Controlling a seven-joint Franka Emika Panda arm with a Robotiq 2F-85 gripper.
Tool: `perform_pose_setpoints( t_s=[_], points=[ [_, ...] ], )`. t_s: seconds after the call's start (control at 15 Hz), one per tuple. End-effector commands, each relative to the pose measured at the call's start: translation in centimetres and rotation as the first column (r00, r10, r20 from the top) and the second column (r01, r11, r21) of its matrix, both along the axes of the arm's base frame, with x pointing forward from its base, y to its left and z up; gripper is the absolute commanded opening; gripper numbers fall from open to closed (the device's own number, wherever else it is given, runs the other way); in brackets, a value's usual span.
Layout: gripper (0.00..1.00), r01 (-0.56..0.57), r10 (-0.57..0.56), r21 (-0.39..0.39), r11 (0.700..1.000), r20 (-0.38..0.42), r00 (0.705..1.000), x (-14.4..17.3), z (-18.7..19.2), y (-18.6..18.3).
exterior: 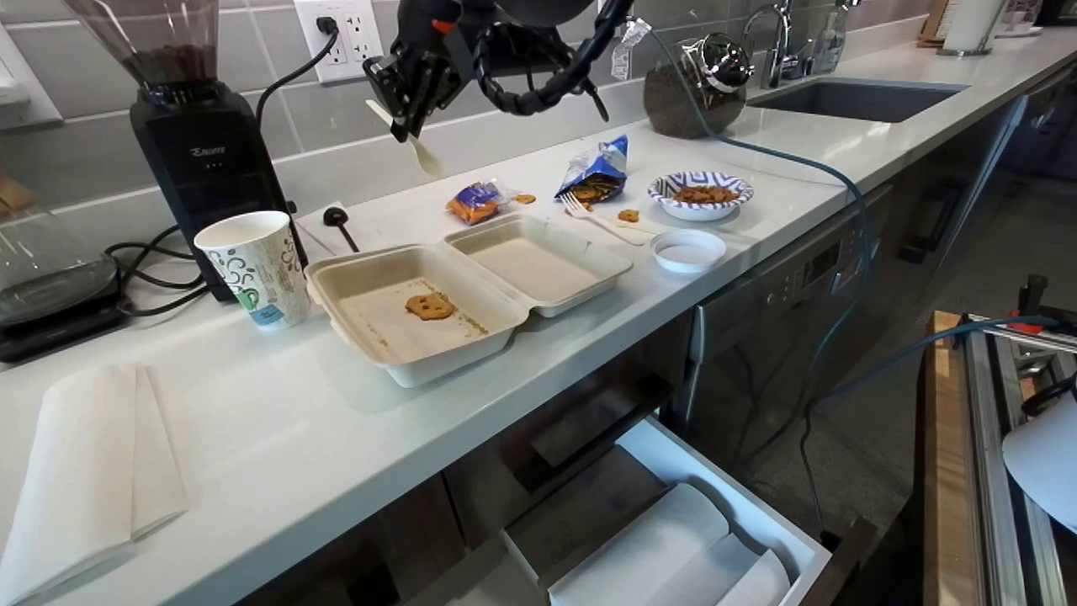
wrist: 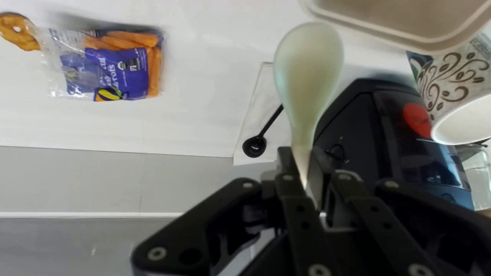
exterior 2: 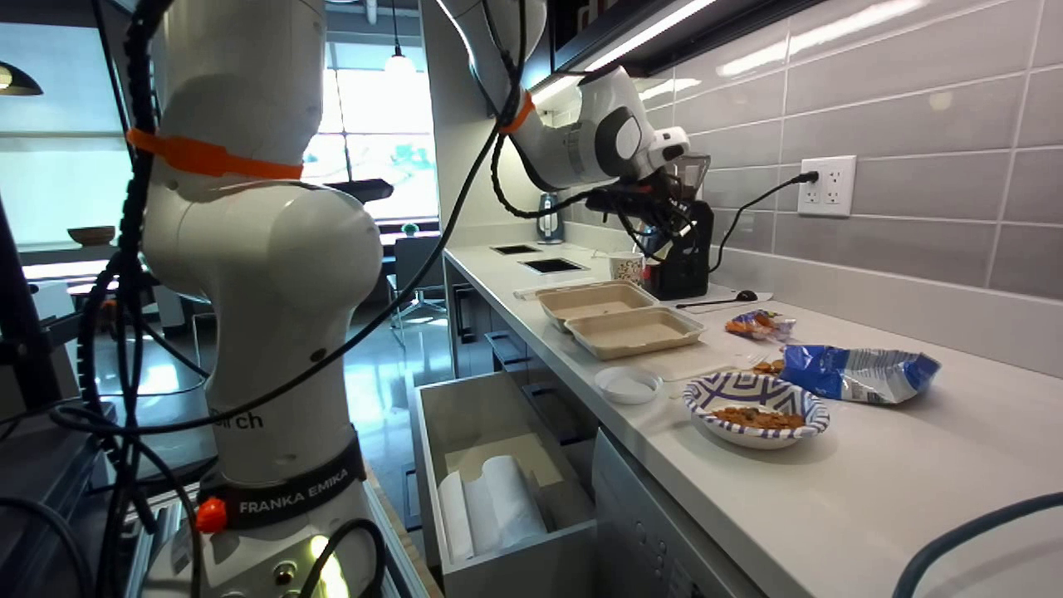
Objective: Place the cookie on the white spoon in the food pack.
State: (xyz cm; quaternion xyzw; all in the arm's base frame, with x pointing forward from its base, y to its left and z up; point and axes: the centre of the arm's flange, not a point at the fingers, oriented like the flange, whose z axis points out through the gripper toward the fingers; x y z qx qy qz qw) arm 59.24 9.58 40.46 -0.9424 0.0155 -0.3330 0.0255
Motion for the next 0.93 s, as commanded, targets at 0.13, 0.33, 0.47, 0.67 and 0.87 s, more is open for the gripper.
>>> perform_pose_setpoints(
  t_s=[0.13,0.33,0.47,0.67,0.87],
  points=[
    [0.03,0.089,-0.091,-0.021,0.996,-0.134,0.987,0.4,1.1,3.8],
    [0.03,0.127,-0.133,-0.040,0.991,-0.223,0.966,0.2,0.6,3.6],
    [0.03,0.148,-0.158,-0.055,0.987,-0.264,0.952,0.1,0.2,3.0],
    [0.03,0.156,-0.166,-0.058,0.986,-0.305,0.938,-0.1,-0.3,1.3],
    [0.03,0.142,-0.153,-0.058,0.988,-0.327,0.933,0.1,-0.7,-0.8]
  ],
)
